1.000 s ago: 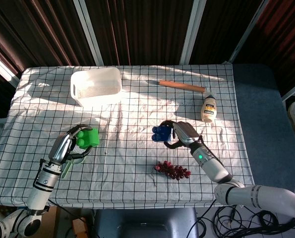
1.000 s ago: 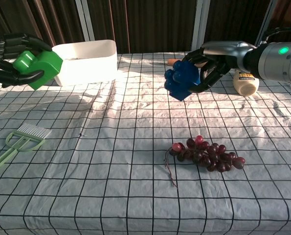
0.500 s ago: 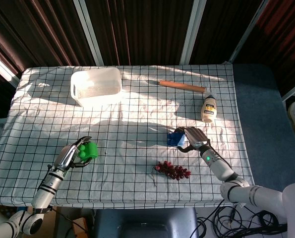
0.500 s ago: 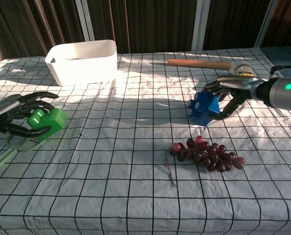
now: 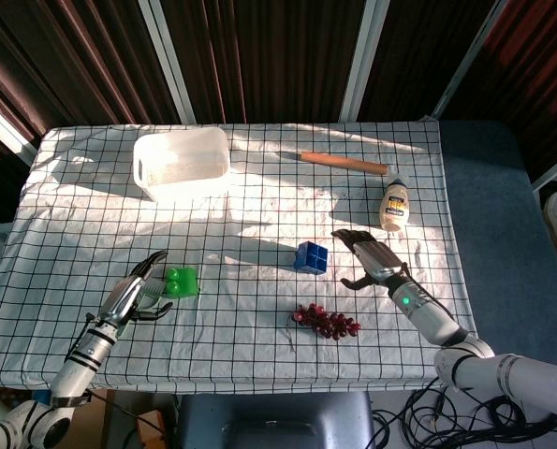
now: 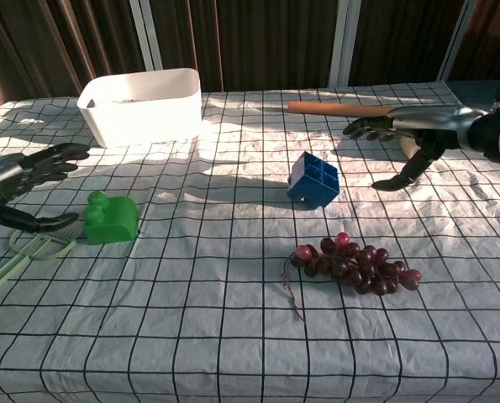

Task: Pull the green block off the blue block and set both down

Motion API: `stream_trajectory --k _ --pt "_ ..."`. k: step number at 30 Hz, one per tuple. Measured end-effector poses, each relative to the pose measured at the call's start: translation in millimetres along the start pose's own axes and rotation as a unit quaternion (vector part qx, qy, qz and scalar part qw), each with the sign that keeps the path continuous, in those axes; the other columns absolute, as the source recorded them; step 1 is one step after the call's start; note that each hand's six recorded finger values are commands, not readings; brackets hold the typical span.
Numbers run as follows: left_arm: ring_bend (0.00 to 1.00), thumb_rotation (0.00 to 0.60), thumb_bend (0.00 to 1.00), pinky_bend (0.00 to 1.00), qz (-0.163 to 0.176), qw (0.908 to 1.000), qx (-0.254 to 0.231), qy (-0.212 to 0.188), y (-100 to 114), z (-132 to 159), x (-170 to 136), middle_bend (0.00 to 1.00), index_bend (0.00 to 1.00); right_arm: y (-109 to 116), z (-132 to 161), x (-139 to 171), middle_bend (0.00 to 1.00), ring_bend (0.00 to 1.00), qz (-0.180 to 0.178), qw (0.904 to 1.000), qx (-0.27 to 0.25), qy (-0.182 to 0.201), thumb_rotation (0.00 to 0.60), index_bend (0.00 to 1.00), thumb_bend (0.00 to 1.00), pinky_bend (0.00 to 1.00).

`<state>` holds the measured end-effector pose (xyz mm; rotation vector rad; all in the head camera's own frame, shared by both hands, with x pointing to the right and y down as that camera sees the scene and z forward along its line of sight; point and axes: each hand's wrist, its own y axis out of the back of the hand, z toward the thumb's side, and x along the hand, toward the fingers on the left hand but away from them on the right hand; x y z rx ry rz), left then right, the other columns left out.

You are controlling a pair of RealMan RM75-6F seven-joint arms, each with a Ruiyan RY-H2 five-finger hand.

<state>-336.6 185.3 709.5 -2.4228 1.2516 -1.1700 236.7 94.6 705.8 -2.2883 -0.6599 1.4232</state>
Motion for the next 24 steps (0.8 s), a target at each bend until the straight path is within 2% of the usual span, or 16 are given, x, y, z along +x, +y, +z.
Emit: stream_trajectory --k 4,7,10,13,15,17,20,22,24 --pt "0.00 0.600 0.32 0.00 0.031 0.9990 0.024 -0.018 28 6 -20 0.00 0.00 18 0 28 0.00 0.00 -0.023 0.9996 0.004 0.015 0.600 0.00 0.23 0.00" --pt "0.00 0.600 0.35 0.00 0.054 0.9959 0.072 -0.009 57 2 -50 0.00 0.00 34 -14 60 0.00 0.00 -0.049 0.9983 0.030 0.011 0.600 0.00 0.23 0.00" --pt "0.00 0.600 0.37 0.00 0.075 0.9876 0.135 0.026 87 -6 -90 0.00 0.00 47 -43 104 0.00 0.00 -0.077 0.9948 0.064 -0.018 0.600 0.00 0.23 0.00" --pt "0.00 0.600 0.38 0.00 0.119 0.9716 0.193 0.066 107 -10 -134 0.00 0.00 50 -72 148 0.00 0.00 -0.113 0.9869 0.095 -0.064 0.600 0.00 0.23 0.00" --pt "0.00 0.600 0.38 0.00 0.155 0.9563 0.231 0.092 113 -10 -162 0.00 0.00 50 -87 172 0.00 0.00 -0.144 0.9792 0.109 -0.093 0.600 0.00 0.23 0.00" --pt "0.00 0.600 0.38 0.00 0.183 0.9390 0.263 0.124 113 -11 -190 0.00 0.00 48 -102 201 0.00 0.00 -0.185 0.9673 0.118 -0.127 0.600 0.00 0.23 0.00" --pt "0.00 0.600 0.38 0.00 0.192 0.9219 0.292 0.167 105 -16 -218 0.00 0.00 37 -123 244 0.00 0.00 -0.236 0.9467 0.124 -0.181 0.600 0.00 0.23 0.00" --pt "0.00 0.600 0.38 0.00 0.184 0.9207 0.296 0.176 99 -18 -221 0.00 0.00 24 -134 269 0.00 0.00 -0.249 0.9358 0.137 -0.208 0.600 0.00 0.23 0.00" --pt "0.00 0.600 0.38 0.00 0.174 0.9216 0.297 0.179 93 -19 -220 0.00 0.00 16 -136 277 0.00 0.00 -0.251 0.9336 0.144 -0.212 0.600 0.00 0.23 0.00"
